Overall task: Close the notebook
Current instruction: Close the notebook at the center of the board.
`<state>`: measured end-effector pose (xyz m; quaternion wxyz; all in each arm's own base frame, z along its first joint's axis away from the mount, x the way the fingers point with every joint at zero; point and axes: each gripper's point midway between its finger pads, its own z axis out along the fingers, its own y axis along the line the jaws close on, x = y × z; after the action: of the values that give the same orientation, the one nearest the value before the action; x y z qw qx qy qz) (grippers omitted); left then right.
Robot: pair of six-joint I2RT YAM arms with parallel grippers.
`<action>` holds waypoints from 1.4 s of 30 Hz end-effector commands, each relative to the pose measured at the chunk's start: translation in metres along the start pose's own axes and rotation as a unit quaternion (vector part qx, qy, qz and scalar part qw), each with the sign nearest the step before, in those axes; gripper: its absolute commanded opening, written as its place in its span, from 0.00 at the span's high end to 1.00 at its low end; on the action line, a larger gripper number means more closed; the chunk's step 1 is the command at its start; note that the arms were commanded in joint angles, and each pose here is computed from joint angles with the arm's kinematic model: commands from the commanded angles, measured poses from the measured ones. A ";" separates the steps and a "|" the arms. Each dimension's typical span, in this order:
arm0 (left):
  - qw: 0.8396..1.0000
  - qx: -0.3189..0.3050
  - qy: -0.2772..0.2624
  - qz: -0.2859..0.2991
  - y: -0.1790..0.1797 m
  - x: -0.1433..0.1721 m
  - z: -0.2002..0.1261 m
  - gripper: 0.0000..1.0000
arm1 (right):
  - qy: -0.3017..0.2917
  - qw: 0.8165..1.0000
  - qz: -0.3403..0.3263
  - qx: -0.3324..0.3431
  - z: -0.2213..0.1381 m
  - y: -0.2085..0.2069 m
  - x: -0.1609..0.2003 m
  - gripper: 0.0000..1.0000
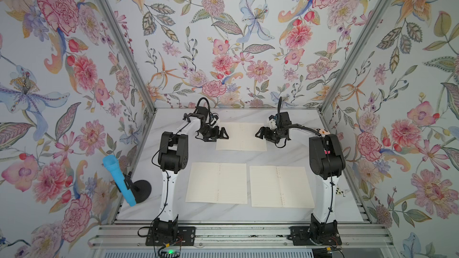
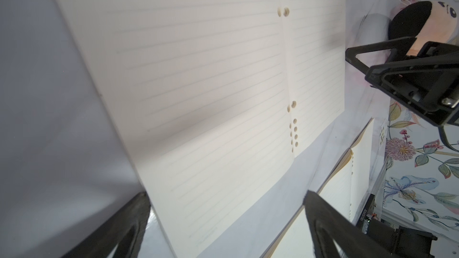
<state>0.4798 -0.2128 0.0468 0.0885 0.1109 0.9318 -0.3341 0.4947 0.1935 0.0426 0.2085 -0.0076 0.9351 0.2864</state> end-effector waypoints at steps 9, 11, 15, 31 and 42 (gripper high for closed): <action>0.997 0.067 0.023 -0.004 -0.028 0.010 0.031 0.00 | 0.089 0.995 0.027 0.046 0.031 -0.034 0.055 0.15; 0.996 0.085 0.020 0.008 -0.041 0.007 0.030 0.00 | 0.090 0.995 0.027 0.046 0.032 -0.034 0.055 0.15; 0.994 0.100 0.005 0.044 -0.066 0.001 0.023 0.00 | 0.090 0.995 0.027 0.046 0.033 -0.034 0.055 0.14; 0.974 0.142 -0.066 0.164 -0.166 -0.031 -0.023 0.00 | 0.088 0.995 0.028 0.047 0.031 -0.034 0.054 0.15; 0.966 0.168 -0.069 0.186 -0.198 -0.034 -0.027 0.00 | 0.079 0.995 0.034 0.052 0.020 -0.042 0.050 0.14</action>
<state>0.4607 -0.3453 0.1858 0.1945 0.2682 0.8238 -0.4599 0.5006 0.1923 0.0405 0.2135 -0.0150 0.9361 0.2791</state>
